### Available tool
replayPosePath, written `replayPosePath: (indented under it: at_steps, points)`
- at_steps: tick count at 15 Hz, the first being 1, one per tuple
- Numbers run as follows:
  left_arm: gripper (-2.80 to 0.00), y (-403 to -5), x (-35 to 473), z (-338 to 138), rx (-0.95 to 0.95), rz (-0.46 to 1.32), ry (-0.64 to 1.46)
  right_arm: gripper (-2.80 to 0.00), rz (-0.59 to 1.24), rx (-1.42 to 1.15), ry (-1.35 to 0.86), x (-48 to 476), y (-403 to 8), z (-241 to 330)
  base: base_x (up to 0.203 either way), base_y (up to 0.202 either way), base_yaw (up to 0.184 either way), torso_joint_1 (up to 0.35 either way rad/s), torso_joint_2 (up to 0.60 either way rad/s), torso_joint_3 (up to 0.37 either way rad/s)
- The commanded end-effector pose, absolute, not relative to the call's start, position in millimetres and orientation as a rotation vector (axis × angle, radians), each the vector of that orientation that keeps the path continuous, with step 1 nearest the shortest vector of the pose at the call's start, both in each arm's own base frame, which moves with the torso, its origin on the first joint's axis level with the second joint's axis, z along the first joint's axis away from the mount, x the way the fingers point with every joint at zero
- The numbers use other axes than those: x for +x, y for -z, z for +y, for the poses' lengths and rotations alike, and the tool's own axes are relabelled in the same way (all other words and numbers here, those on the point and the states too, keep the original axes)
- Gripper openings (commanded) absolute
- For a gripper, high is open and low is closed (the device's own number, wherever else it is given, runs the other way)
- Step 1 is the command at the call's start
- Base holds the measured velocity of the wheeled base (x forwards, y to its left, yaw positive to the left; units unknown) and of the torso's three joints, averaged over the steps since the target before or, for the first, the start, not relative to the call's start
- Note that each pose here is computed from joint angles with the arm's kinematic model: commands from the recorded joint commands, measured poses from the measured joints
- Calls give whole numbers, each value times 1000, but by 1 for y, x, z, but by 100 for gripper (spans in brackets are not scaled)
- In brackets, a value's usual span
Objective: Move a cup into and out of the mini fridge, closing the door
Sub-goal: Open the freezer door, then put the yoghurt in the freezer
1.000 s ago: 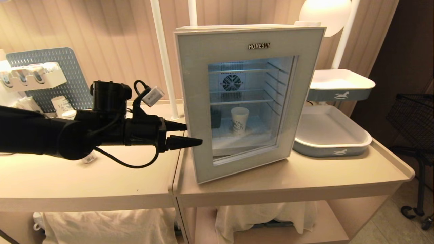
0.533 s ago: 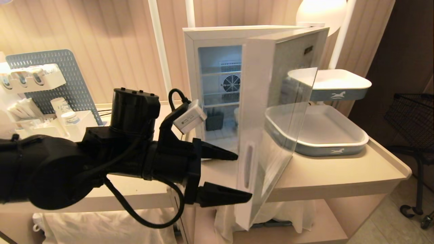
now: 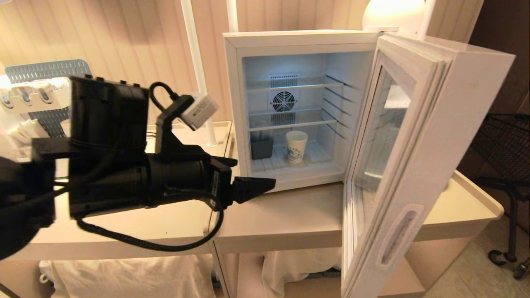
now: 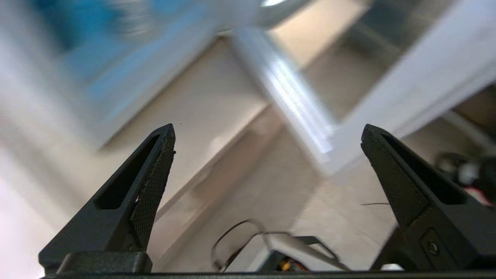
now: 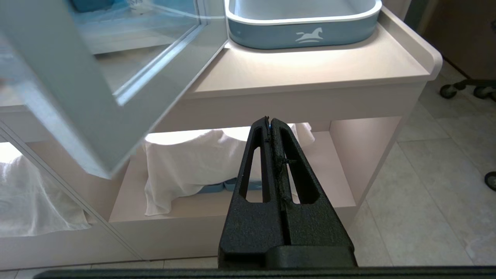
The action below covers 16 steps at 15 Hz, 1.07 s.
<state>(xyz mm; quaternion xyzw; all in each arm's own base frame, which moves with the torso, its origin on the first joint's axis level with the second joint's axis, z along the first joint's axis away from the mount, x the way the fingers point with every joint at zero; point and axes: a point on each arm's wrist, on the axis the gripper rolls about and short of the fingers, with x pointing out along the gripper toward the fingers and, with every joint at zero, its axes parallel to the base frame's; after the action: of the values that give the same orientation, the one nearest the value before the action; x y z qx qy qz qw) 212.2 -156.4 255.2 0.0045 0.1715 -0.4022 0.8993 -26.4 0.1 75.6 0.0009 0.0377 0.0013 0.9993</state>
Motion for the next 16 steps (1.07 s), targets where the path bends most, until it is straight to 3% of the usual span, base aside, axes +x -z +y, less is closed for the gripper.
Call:
replayPosePath:
  at_steps: [1, 6, 7, 12, 16]
  points:
    - [0, -283, 180, -128, 12, 319, 648, -280, 77, 2, -3, -26, -75, 0, 0, 0, 0, 0, 0, 0]
    - [0, -318, 92, -53, -14, 230, 171, -280, 75, 2, -3, -26, -76, 0, 0, 0, 0, 0, 0, 0]
    - [-280, -317, 77, -38, -13, 224, 84, -280, 76, 2, -3, -26, -76, 0, 0, 0, 0, 0, 0, 0]
    - [-280, -303, 0, 12, -99, 161, -264, -280, 75, 0, -4, -26, -76, 0, 0, 0, 0, 0, 0, 0]
    - [-280, -275, -70, 13, -141, 73, -430, -280, 75, 1, -5, -26, -76, 0, 0, 0, 0, 0, 0, 0]
